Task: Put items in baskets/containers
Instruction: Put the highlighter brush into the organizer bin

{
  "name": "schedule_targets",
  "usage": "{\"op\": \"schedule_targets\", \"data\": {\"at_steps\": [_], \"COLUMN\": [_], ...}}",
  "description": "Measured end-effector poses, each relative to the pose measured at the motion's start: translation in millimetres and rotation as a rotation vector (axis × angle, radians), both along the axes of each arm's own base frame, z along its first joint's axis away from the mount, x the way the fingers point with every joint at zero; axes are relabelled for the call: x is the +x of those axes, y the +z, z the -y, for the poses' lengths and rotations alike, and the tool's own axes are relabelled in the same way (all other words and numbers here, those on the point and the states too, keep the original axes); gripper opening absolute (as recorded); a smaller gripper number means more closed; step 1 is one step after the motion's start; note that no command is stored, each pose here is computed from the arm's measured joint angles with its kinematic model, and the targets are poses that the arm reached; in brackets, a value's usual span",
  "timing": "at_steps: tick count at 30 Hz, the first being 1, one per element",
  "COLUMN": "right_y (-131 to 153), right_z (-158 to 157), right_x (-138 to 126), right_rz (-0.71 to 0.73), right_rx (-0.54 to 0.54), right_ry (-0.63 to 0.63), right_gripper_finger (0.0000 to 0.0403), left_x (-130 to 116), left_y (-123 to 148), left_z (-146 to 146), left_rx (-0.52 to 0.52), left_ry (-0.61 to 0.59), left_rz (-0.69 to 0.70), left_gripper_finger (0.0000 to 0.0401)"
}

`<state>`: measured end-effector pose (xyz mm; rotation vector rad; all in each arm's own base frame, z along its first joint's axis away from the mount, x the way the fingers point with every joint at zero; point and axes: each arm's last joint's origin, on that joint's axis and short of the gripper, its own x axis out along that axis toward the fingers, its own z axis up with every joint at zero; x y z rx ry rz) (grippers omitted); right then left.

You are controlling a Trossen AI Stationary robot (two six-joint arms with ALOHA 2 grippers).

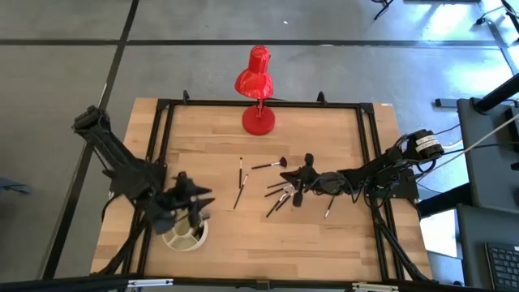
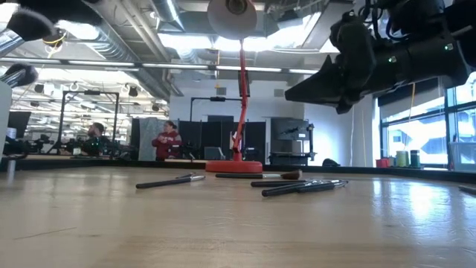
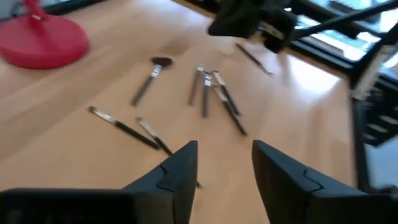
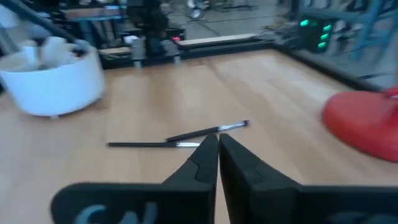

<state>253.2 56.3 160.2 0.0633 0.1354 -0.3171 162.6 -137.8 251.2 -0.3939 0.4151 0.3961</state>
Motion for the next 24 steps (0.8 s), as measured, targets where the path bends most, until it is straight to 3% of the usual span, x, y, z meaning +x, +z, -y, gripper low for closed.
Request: {"op": "schedule_targets", "data": {"at_steps": [2,5,8,14,18,24], "right_y": [1.9,16.9,43.5,94.4,107.8,107.5], "right_z": [1.3,3.8,9.4,28.8,45.9,55.8], "right_x": [-0.8,-5.7,-17.3,-60.3,-88.7,-111.1], "right_rz": [-0.002,0.042,0.118,0.218,0.223,0.254], "right_rx": [-0.039,-0.048,-0.051,-0.065,-0.043,0.108], "right_ry": [-0.038,-0.073,-0.112,-0.271,-0.425,-0.461], "right_gripper_finger": [0.0017,0.0016,0.0007,0.001,0.0011,0.0004], "left_x": [11.9,36.9,66.3,124.5,154.0,198.3], "left_y": [0.0,-3.8,-13.2,-32.3,-54.6,-79.3], "left_z": [-15.0,-44.6,-72.6,-116.7,-135.0,-153.3], "left_rx": [-0.009,-0.118,-0.149,-0.014,0.06,0.118], "left_ry": [0.05,0.133,0.104,0.05,-0.002,-0.031], "left_rz": [-0.03,-0.092,-0.164,-0.072,-0.015,-0.077], "left_gripper_finger": [0.0162,0.0174,0.0181,0.0179,0.0178,0.018]}}
